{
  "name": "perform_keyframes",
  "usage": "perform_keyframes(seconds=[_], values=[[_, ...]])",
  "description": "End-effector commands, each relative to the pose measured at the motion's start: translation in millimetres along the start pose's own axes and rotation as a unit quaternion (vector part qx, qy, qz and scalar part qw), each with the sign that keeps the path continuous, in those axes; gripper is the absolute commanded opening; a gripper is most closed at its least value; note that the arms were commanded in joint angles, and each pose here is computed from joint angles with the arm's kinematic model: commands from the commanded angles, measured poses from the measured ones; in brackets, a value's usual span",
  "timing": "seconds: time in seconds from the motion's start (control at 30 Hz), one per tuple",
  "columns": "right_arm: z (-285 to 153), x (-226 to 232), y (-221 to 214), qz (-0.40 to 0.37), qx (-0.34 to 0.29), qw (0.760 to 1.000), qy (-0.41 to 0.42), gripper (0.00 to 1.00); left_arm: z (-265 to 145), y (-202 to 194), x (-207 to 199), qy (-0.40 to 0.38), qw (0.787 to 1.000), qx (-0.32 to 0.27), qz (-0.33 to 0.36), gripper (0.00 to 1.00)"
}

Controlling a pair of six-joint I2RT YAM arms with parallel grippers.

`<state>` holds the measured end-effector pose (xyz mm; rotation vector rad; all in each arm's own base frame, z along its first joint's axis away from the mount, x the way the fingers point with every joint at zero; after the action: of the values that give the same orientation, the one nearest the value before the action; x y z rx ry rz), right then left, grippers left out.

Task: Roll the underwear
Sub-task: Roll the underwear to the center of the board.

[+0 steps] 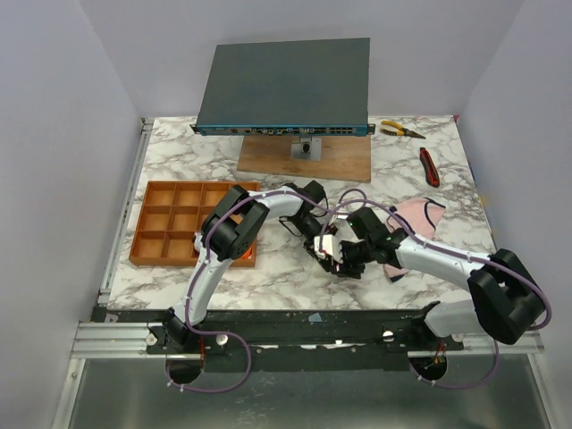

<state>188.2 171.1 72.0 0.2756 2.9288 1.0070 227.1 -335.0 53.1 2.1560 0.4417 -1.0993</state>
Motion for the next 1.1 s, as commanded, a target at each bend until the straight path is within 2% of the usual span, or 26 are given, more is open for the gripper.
perform_keyframes(seconds=[0.0,0.2,0.27,0.5,0.53,0.57,0.77,0.8,0.97,1.07], values=[[9,9,-24,0.017,0.051,0.998,0.019,0.52,8,-42,51,0.092,0.993,0.072,-0.017,0.0],[16,7,-34,0.021,0.075,0.997,0.021,0.52,8,-42,50,0.088,0.993,0.07,-0.018,0.0],[19,7,-39,0.021,0.083,0.996,0.02,0.48,8,-43,50,0.087,0.993,0.071,-0.019,0.0],[18,10,-41,0.038,0.098,0.994,0.035,0.09,4,-42,47,0.081,0.995,0.057,-0.023,0.0],[18,11,-41,0.04,0.099,0.994,0.038,0.03,1,-41,48,0.082,0.995,0.05,-0.026,0.03],[18,12,-42,0.042,0.099,0.993,0.039,0.01,-2,-40,48,0.083,0.995,0.045,-0.028,0.09],[21,14,-46,0.058,0.109,0.991,0.053,0.01,-16,-36,45,0.099,0.995,0.012,-0.026,0.39],[22,14,-48,0.06,0.112,0.99,0.054,0.01,-17,-36,45,0.103,0.994,0.008,-0.025,0.57],[22,14,-50,0.064,0.116,0.99,0.054,0.01,-37,-32,43,0.136,0.99,-0.026,-0.018,0.77],[22,14,-53,0.067,0.12,0.989,0.054,0.01,-53,-28,42,0.162,0.986,-0.046,-0.011,0.83]])
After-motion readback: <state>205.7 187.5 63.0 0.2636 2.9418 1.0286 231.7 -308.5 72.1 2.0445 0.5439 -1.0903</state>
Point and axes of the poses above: each gripper's point midway between its finger pads, its own z axis out along the fingers, its own x axis along the line the jaws close on, y = z × x, the point moved 6 cm from there along -z, back along the fingers, and after that the axes turned 13 degrees about z, right-handed, at the moved point
